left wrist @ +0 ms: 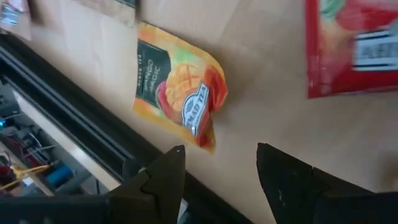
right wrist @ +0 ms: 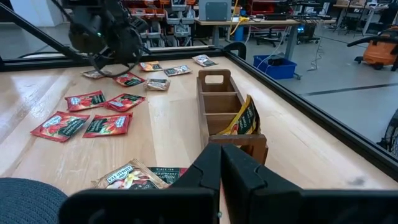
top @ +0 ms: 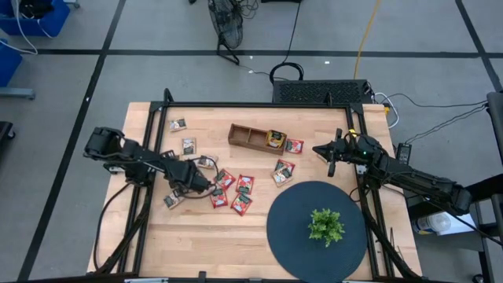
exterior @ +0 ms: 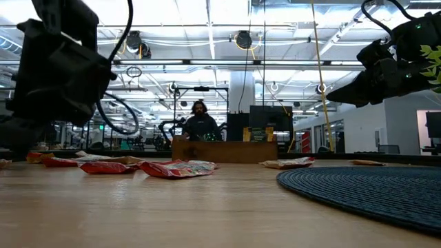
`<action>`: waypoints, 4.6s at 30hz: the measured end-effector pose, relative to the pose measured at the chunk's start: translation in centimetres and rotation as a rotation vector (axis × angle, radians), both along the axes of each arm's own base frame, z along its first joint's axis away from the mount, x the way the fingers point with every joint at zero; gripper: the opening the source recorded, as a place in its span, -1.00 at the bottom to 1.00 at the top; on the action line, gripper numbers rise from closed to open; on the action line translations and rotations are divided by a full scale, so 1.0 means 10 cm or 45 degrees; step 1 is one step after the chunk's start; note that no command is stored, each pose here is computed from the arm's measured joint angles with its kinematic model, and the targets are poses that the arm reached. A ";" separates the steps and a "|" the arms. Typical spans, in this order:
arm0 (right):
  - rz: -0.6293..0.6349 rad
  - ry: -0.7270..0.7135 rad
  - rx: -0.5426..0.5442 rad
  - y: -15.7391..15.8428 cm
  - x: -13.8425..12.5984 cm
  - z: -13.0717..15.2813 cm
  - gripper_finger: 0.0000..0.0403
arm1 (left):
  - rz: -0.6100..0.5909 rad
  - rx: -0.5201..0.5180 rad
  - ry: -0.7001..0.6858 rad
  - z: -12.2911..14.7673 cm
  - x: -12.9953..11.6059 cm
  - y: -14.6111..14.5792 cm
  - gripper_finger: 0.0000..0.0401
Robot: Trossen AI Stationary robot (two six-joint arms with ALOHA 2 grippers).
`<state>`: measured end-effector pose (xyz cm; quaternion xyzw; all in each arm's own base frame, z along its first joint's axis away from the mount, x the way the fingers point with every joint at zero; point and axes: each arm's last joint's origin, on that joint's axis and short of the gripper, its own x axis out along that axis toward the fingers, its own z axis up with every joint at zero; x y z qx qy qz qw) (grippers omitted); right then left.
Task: Pick & Place Tea
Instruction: Put the yellow tea bag into the right section wooden organizer
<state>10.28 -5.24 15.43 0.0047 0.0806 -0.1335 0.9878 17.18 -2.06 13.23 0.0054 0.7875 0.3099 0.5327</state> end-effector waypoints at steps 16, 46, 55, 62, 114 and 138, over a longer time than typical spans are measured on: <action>0.000 0.000 0.000 0.00 0.00 0.00 -1.00 | 0.130 0.047 -0.053 -0.04 0.01 0.13 0.00; 0.000 0.000 0.000 0.00 0.00 0.00 -1.00 | 0.744 -0.016 -0.468 0.34 -0.16 0.36 0.00; 0.000 0.001 0.000 0.00 0.00 0.00 -1.00 | 0.705 -0.127 -0.554 0.31 -0.07 0.38 0.00; 0.000 0.001 0.000 0.00 0.00 0.00 -1.00 | 0.732 -0.139 -0.563 0.29 -0.04 0.38 0.00; 0.001 0.000 0.000 0.00 0.00 0.00 -1.00 | 0.504 -0.101 -0.692 0.24 0.04 0.19 -0.99; 0.007 0.010 -0.039 0.00 0.00 0.00 -1.00 | -1.467 0.829 -0.187 0.41 1.14 -0.38 -0.99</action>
